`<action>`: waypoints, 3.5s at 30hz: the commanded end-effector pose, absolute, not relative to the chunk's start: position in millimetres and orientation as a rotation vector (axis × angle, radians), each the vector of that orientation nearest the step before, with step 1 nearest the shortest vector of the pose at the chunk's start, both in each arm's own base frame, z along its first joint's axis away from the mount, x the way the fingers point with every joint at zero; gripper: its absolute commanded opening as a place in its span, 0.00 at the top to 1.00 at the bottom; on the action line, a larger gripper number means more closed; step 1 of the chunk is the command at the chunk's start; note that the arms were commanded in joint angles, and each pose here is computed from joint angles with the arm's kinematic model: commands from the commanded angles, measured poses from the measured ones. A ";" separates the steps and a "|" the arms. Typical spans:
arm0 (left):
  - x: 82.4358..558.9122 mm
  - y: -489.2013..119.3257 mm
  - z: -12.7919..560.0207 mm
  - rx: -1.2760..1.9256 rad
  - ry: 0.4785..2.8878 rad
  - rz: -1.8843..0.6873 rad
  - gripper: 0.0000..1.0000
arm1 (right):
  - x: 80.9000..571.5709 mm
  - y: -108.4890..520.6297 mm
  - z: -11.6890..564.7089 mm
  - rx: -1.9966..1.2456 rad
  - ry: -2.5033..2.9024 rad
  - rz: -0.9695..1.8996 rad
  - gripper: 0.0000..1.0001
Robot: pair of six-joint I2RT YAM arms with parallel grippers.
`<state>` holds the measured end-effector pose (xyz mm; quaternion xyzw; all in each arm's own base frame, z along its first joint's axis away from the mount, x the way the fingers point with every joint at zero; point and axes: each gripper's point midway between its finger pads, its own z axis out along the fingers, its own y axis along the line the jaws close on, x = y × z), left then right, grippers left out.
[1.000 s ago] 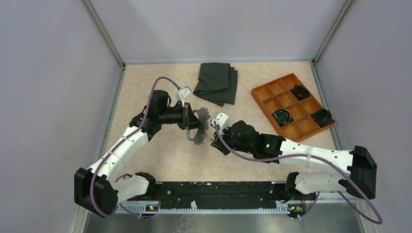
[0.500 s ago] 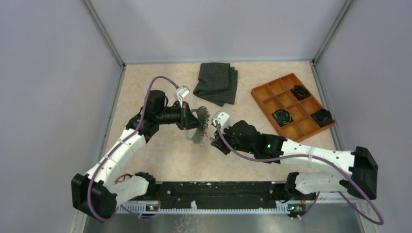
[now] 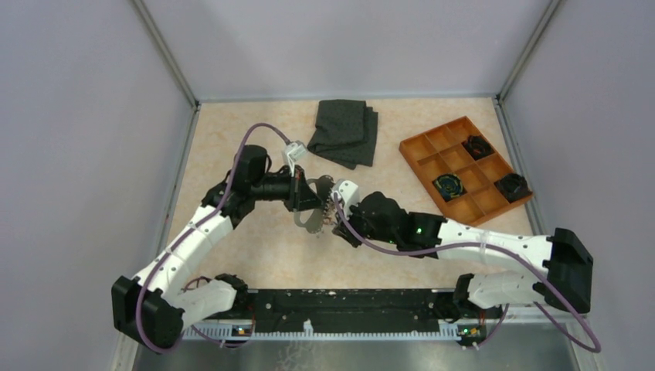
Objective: Remove the keys from the keyring
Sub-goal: Remove the key from the keyring.
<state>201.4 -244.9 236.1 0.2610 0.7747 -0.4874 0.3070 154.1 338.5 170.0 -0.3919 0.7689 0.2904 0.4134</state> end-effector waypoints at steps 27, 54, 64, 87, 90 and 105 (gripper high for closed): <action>217.3 -249.3 233.2 0.593 2.083 -1.218 1.00 | 164.6 331.2 208.9 -0.934 1.850 0.673 1.00; 205.8 -249.3 247.3 0.530 1.972 -1.347 1.00 | 170.1 320.4 242.9 -0.981 1.758 0.603 1.00; 188.8 -249.3 292.1 0.586 1.850 -1.410 1.00 | 154.6 306.9 277.5 -1.099 1.652 0.623 1.00; 159.3 -239.4 354.1 0.710 1.604 -1.391 1.00 | 139.9 292.4 301.0 -1.152 1.582 0.656 1.00; 156.5 -239.0 356.2 0.720 1.589 -1.396 1.00 | 139.5 292.7 300.4 -1.154 1.584 0.659 1.00; 147.9 -238.5 363.5 0.760 1.539 -1.413 1.00 | 141.3 295.4 294.5 -1.160 1.607 0.650 1.00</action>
